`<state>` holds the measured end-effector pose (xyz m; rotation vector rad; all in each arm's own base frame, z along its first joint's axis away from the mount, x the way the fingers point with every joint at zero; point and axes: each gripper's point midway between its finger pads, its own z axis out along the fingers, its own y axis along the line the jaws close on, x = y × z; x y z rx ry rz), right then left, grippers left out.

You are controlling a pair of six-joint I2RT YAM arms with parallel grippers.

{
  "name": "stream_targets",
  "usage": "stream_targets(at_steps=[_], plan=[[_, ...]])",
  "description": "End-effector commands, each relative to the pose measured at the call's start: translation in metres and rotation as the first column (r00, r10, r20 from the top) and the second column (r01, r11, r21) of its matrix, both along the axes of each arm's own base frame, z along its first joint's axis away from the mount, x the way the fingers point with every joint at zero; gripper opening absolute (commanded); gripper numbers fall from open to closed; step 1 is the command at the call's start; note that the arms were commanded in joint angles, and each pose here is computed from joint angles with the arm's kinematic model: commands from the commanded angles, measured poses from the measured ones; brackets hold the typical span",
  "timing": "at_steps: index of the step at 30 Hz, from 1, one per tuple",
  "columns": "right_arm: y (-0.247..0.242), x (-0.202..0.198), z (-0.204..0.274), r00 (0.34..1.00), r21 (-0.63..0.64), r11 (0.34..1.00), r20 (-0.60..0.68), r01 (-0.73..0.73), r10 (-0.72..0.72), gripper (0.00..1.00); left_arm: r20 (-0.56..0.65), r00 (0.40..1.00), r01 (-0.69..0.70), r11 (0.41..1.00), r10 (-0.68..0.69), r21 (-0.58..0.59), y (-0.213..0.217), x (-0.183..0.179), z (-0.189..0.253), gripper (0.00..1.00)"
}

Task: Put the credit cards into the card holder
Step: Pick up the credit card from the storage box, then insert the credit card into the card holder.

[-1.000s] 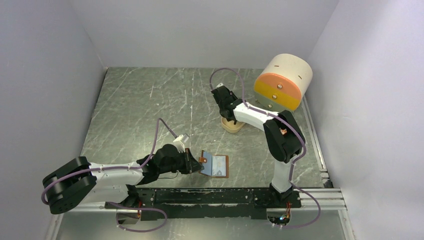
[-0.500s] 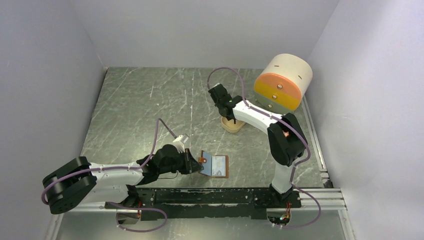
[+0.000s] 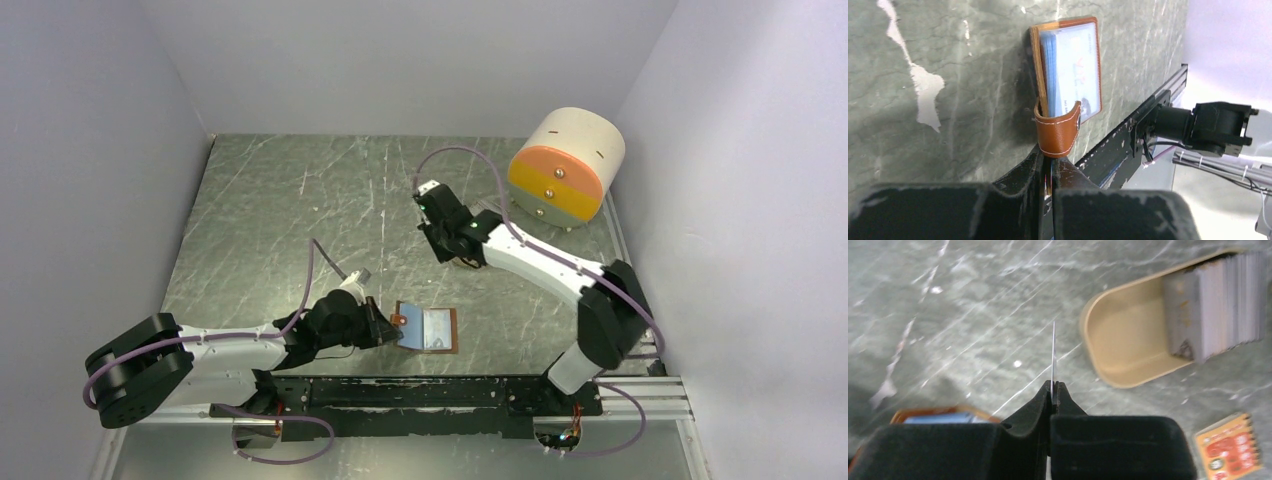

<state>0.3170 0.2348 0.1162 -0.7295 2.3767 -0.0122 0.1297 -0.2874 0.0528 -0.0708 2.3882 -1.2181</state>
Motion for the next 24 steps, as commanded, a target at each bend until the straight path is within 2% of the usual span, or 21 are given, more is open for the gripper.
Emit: stream_targets(at_steps=[1,5,9,16,19,24], plan=[[0.013,-0.032,0.016,0.997,0.250,0.966,-0.053,0.060,-0.048,0.00,-0.051,0.993,-0.102,0.994,0.104,0.047,0.012,0.011,-0.013,0.09],[0.022,-0.062,0.029,0.997,0.450,0.892,-0.076,0.052,-0.019,0.00,-0.098,0.991,-0.098,0.995,0.096,-0.011,0.010,0.010,-0.017,0.12],[0.023,-0.094,0.030,0.991,0.607,0.788,-0.134,0.098,-0.020,0.00,-0.119,0.991,-0.061,0.998,0.060,-0.010,0.002,0.012,-0.020,0.11],[0.030,-0.120,0.015,0.974,0.753,0.634,-0.228,0.175,0.002,0.00,-0.148,0.989,-0.032,0.999,0.029,-0.019,-0.002,0.006,-0.026,0.16],[0.029,-0.128,-0.008,0.956,0.745,0.626,-0.294,0.231,-0.003,0.00,-0.157,0.987,-0.023,0.999,0.020,-0.022,-0.003,0.004,-0.027,0.15],[0.022,-0.131,-0.033,0.947,0.725,0.639,-0.322,0.256,-0.015,0.01,-0.157,0.987,-0.020,1.000,0.018,-0.011,-0.002,0.004,-0.029,0.09]])
